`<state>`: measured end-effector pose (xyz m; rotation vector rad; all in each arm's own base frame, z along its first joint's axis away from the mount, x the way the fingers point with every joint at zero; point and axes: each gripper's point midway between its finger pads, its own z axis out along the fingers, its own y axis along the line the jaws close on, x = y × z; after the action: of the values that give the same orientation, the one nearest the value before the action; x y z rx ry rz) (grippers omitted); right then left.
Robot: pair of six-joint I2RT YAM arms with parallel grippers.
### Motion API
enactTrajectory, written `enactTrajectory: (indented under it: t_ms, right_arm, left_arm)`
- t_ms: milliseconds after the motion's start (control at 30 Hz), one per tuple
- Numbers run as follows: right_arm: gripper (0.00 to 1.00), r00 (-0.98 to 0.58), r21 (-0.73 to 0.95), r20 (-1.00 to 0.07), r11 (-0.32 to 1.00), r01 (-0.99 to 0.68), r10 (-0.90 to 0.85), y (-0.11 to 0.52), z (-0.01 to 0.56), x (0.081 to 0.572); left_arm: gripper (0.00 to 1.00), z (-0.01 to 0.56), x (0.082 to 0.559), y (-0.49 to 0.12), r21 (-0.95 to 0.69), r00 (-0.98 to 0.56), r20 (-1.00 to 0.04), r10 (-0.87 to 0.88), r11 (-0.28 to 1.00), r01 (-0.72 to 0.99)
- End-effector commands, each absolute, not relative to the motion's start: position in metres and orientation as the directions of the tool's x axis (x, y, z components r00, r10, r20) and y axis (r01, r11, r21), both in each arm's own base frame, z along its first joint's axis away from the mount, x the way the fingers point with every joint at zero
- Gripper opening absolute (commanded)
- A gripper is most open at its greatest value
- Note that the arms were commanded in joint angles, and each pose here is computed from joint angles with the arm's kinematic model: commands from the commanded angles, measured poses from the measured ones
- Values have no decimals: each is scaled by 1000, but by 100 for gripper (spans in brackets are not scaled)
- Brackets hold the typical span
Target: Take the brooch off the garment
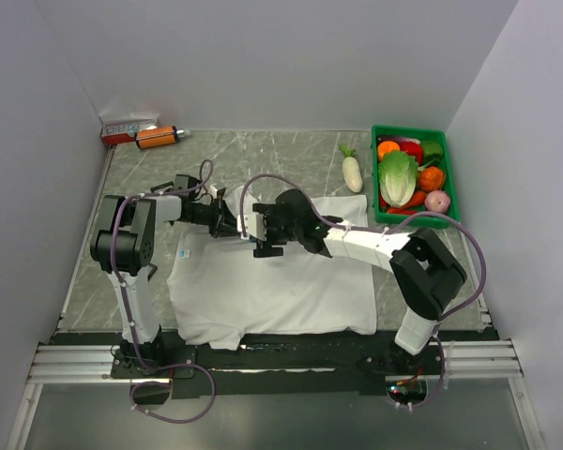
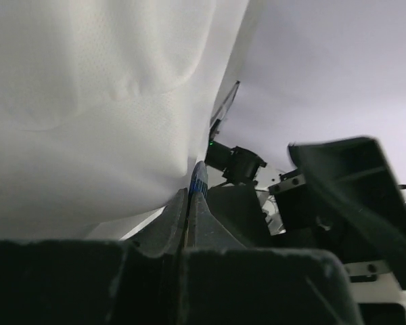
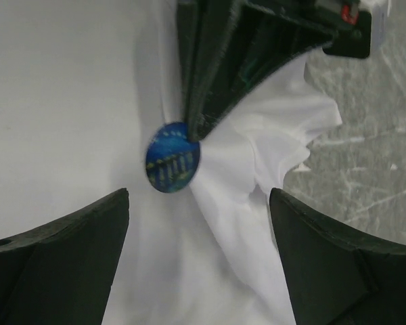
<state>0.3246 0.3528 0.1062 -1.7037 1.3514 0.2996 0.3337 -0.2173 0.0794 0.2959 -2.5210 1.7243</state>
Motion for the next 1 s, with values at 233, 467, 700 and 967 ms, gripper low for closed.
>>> enactTrajectory:
  t_ms: [233, 467, 700, 967]
  right_arm:
    - [75, 548, -601, -606, -120, -790, -576, 376, 115, 310]
    - [50, 559, -636, -563, -113, -763, -609, 377, 113, 325]
    - [28, 552, -691, -529, -51, -721, -644, 378, 116, 346]
    - [3, 480, -677, -546, 24, -735, -686, 375, 131, 362]
  left_arm:
    - [1, 104, 351, -222, -951, -977, 192, -90, 229, -208]
    - [1, 103, 350, -223, -950, -970, 229, -84, 200, -241]
    - [1, 106, 352, -224, -951, -970, 230, -80, 193, -241]
    - [30, 107, 364, -218, -959, -984, 142, -105, 231, -163]
